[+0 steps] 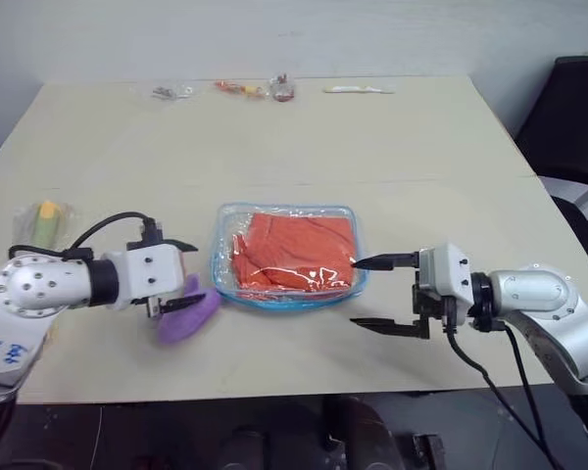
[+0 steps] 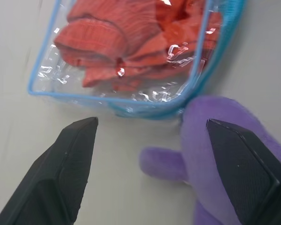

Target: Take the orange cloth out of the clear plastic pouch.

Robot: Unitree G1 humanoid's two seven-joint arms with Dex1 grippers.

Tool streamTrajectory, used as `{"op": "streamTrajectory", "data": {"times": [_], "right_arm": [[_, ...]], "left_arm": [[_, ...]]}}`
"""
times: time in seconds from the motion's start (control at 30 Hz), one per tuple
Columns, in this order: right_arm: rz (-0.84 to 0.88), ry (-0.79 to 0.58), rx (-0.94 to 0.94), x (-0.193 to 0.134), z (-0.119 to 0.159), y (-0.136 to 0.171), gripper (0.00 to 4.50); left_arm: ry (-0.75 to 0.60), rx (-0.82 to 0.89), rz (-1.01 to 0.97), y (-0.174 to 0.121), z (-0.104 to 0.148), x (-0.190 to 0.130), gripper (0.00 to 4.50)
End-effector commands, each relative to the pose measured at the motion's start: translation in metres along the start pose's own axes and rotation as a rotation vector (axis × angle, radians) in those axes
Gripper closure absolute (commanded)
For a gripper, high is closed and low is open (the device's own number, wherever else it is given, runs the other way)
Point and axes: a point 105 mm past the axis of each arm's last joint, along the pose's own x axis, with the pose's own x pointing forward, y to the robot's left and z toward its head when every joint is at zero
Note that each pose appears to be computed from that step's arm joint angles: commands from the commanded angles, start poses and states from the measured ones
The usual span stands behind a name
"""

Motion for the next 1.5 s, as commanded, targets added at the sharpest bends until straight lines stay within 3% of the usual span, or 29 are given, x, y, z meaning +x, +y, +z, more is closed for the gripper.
{"op": "streamTrajectory", "data": {"times": [0.03,0.27,0.57,0.97,1.07,1.4,1.5], "right_arm": [[-0.022,-0.028,-0.040,0.001,0.012,0.001,0.32],[-0.029,-0.022,-0.043,0.003,0.008,0.003,0.32],[-0.053,-0.017,-0.049,0.001,0.006,-0.002,0.32],[-0.042,-0.032,-0.038,0.002,0.010,0.000,0.32],[-0.046,-0.032,-0.034,0.000,0.010,-0.001,0.32],[-0.052,-0.030,-0.027,-0.001,0.009,0.000,0.32],[-0.058,-0.022,-0.021,-0.001,0.007,0.001,0.32]], "left_arm": [[-0.043,0.044,0.038,0.007,0.012,0.008,0.57],[-0.149,-0.033,0.005,0.004,0.030,0.014,0.57],[-0.039,0.114,-0.071,-0.010,0.012,0.017,0.57],[-0.065,0.153,-0.031,-0.013,0.010,0.035,0.57],[-0.063,0.146,-0.017,-0.010,0.009,0.035,1.15],[-0.103,0.125,0.008,-0.002,0.016,0.035,4.38],[-0.176,0.084,-0.009,-0.003,0.028,0.029,4.47]]}}
